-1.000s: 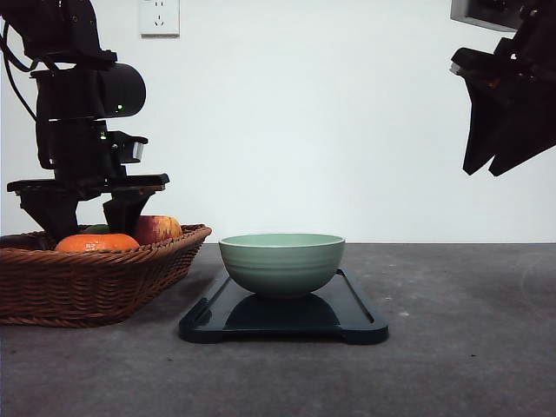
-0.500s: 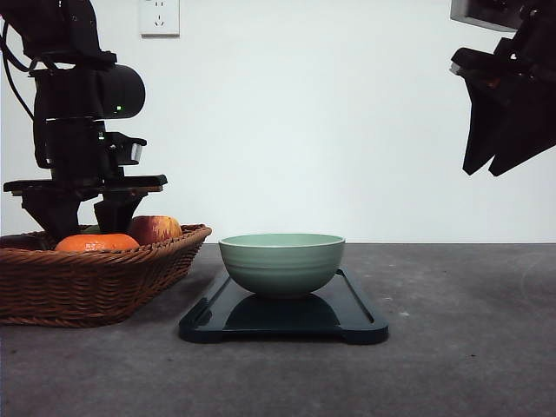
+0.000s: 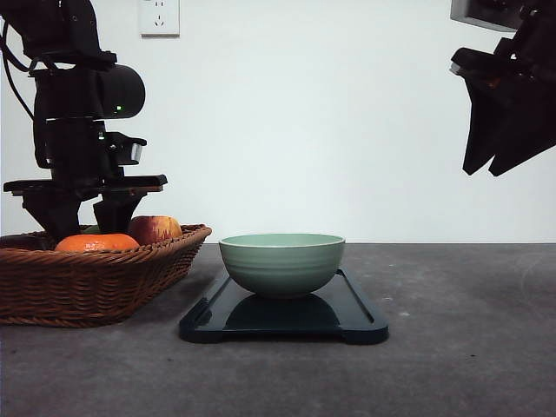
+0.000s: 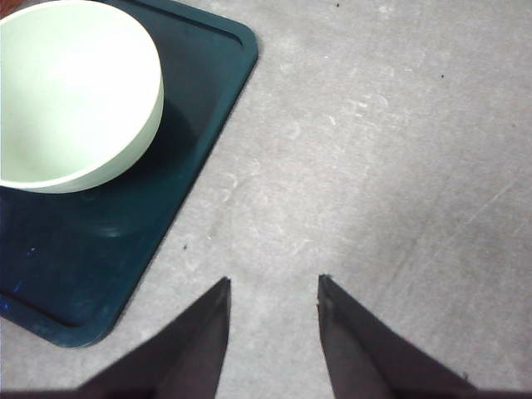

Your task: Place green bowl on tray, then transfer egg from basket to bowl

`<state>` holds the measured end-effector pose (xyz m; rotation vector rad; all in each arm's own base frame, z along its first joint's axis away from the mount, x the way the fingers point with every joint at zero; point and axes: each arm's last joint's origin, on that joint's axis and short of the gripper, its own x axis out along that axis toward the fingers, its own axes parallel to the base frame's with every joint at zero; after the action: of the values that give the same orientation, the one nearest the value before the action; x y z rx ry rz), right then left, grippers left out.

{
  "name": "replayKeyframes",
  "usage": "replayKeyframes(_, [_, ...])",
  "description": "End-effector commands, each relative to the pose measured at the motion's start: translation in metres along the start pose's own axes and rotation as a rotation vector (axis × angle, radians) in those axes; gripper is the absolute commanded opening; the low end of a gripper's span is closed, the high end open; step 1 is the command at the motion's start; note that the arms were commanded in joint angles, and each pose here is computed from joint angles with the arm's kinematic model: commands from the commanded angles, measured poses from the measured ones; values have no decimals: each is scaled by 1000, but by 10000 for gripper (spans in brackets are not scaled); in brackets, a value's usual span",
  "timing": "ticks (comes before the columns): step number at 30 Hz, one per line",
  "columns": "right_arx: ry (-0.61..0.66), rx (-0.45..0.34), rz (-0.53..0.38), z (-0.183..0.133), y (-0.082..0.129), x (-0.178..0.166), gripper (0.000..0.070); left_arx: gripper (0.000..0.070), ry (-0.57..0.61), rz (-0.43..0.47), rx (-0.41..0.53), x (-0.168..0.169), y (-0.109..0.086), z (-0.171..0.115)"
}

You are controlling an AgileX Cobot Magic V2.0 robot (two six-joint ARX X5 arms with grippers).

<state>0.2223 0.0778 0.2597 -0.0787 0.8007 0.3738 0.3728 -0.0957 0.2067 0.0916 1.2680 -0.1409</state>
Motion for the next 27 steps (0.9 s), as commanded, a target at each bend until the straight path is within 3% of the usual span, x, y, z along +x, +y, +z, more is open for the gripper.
replayKeyframes(1, [-2,0,3,1,1,2,197,222,1,-1,-3,4,-1,4])
replayKeyframes(7, [1,1,3,1,1,2,197,223,-39,-4,0,-8,-1,6])
replayKeyframes(17, [-1,0,2,1,1,2,197,223,-200,-21,8,-71,0,1])
replayKeyframes(27, [-9,0,3,2,1,2,197,224,-354,-66,61,-123,-20,-10])
